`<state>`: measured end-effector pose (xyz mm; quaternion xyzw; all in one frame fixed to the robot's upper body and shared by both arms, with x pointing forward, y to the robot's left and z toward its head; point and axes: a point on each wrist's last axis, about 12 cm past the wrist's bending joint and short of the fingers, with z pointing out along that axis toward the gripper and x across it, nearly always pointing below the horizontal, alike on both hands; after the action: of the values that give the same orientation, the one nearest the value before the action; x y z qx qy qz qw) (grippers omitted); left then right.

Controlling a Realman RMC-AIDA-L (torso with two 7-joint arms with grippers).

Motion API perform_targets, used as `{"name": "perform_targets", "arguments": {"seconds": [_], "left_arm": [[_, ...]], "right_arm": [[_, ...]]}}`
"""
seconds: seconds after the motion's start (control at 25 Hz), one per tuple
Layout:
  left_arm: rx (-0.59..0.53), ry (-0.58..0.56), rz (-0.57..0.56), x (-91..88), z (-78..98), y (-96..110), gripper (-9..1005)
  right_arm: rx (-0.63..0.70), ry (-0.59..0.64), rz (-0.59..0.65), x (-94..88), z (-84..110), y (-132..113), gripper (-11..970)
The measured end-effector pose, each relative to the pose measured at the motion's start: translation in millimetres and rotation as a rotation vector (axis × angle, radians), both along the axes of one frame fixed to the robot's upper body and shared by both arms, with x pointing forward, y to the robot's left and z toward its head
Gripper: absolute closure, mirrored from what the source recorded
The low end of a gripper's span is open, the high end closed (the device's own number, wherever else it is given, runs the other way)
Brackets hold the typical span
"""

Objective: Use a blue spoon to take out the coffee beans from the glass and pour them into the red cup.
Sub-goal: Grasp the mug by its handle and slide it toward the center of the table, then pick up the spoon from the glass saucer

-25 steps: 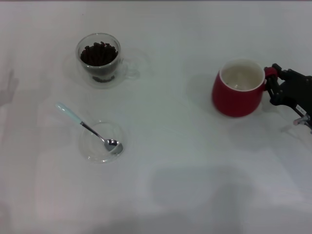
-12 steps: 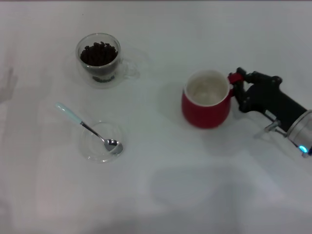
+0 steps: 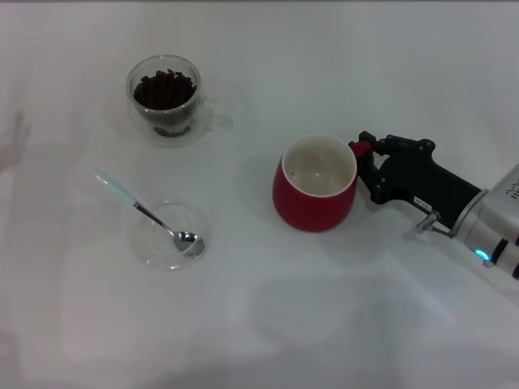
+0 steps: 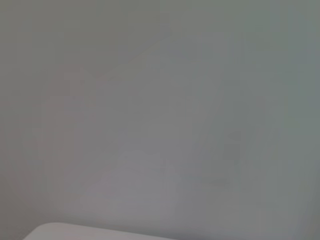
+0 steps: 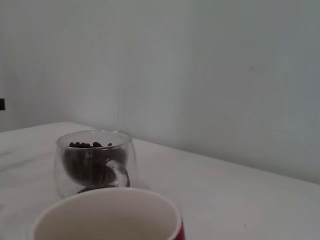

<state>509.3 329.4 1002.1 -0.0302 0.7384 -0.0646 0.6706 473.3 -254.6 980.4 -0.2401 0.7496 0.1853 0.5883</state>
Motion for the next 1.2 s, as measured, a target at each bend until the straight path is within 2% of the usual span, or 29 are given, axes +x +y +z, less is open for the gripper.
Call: {"name": "perform_targets", "arguments": {"seconds": [0.16,0.4,0.6,0.8,0.88,1.04,1.2], "left_arm": [[0.000,0.000,0.000,-0.1,-0.1,-0.2,138],[-0.002,-0.003,-0.003,0.5,0.2,-1.5,138],[-0.002,-0.007,-0.004,0.9,0.9,-1.8,139],[-0.005,-0.009,-0.008,2.2,1.5,-3.1,139],[-0.020,-0.009,-0.008,1.9,1.3,-3.9,139],[-0.157,0.008,-0.018,-2.2,-0.4,-3.5,139],[-0.436,0.057,-0.058,-13.0,1.2,12.7,139]], "right_arm": [[-0.004,0.023,-0.015,0.7,-2.1,-1.9,798],[0.049,0.081,-0.040,0.0,-3.9,-5.9,578],[0.137,0.124,-0.057,-6.3,-2.1,-22.3,330],[0.186,0.160,-0.027,-16.5,-1.7,-32.4,244],[0.213,0.172,-0.026,-22.0,-0.8,-38.7,245],[0.285,0.105,-0.092,-42.2,7.8,-65.7,248],[0.326,0.013,-0.250,-57.7,14.8,-93.3,250]]}}
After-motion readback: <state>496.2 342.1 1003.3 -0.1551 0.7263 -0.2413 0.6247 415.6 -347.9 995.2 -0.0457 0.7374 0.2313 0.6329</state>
